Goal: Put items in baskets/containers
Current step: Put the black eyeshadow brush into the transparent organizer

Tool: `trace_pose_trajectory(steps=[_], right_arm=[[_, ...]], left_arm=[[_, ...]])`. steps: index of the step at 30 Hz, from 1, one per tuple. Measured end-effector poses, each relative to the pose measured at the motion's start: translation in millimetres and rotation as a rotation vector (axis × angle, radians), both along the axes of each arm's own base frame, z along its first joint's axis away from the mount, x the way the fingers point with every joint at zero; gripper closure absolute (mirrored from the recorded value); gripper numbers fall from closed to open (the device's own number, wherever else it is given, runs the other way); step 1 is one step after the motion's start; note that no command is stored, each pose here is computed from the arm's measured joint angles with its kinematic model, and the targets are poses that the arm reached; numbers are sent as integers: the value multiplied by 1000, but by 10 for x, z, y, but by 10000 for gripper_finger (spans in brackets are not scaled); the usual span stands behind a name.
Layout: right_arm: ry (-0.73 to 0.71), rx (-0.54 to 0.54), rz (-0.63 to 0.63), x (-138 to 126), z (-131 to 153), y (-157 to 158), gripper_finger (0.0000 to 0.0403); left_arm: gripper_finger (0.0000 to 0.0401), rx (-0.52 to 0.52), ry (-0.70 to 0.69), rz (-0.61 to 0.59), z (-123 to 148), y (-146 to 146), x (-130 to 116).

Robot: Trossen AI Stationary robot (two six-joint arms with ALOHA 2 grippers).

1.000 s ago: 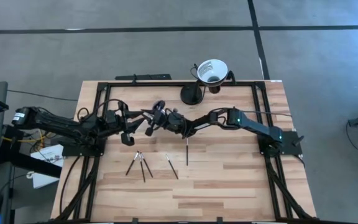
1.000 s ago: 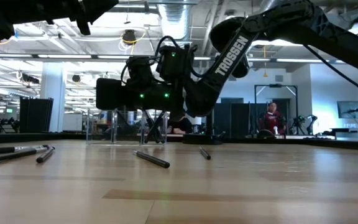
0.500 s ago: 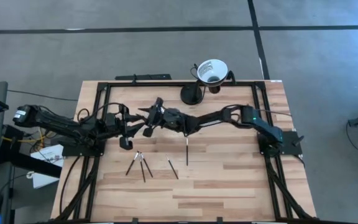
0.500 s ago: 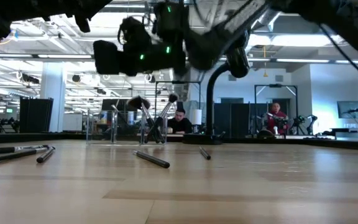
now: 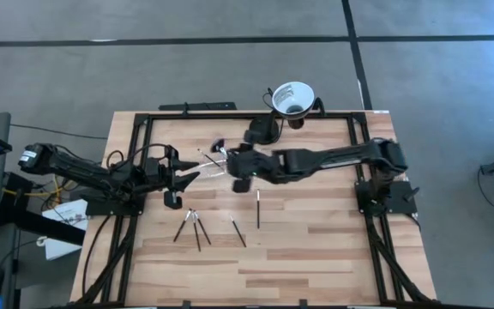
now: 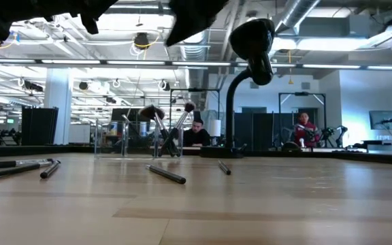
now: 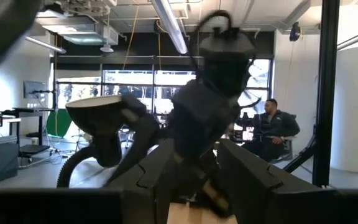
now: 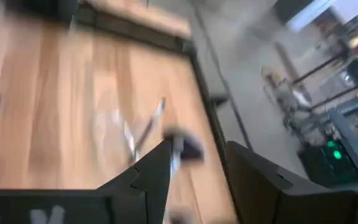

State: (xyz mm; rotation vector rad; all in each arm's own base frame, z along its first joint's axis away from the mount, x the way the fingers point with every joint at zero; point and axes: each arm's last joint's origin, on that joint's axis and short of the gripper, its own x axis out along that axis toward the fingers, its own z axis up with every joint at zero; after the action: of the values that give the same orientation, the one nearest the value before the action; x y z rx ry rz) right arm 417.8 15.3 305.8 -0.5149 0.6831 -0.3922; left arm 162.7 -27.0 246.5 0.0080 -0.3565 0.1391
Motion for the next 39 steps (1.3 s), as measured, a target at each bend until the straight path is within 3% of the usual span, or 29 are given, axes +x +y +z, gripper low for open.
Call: trace_pose_trajectory(steps=[6,11,15,19,25,29,35,39], right_arm=[[154,123,-74,-519,185,230,264],[324,229,-166,-852,129,421,256],[533,294,-171,-1101,58,621,248],[532,308,-211,-1261,76,835,247],[319,334,-240,-1659,35,1085,261],[88,474,-255,-1875,-286,1164,270],[-274,749,-265,-1721,-969,1124,274],[-368,748,-284,-1498,-1362,1007,267]], left_arm=[[274,0,0,0,0,0,0],[274,0,0,0,0,1,0],[274,0,0,0,0,1,0],[274,0,0,0,0,1,0],[274,0,0,0,0,1,0],[274,0,0,0,0,1,0],[274,0,-1,0,1,1,-1],[274,-2,-7,1,7,2,-3]])
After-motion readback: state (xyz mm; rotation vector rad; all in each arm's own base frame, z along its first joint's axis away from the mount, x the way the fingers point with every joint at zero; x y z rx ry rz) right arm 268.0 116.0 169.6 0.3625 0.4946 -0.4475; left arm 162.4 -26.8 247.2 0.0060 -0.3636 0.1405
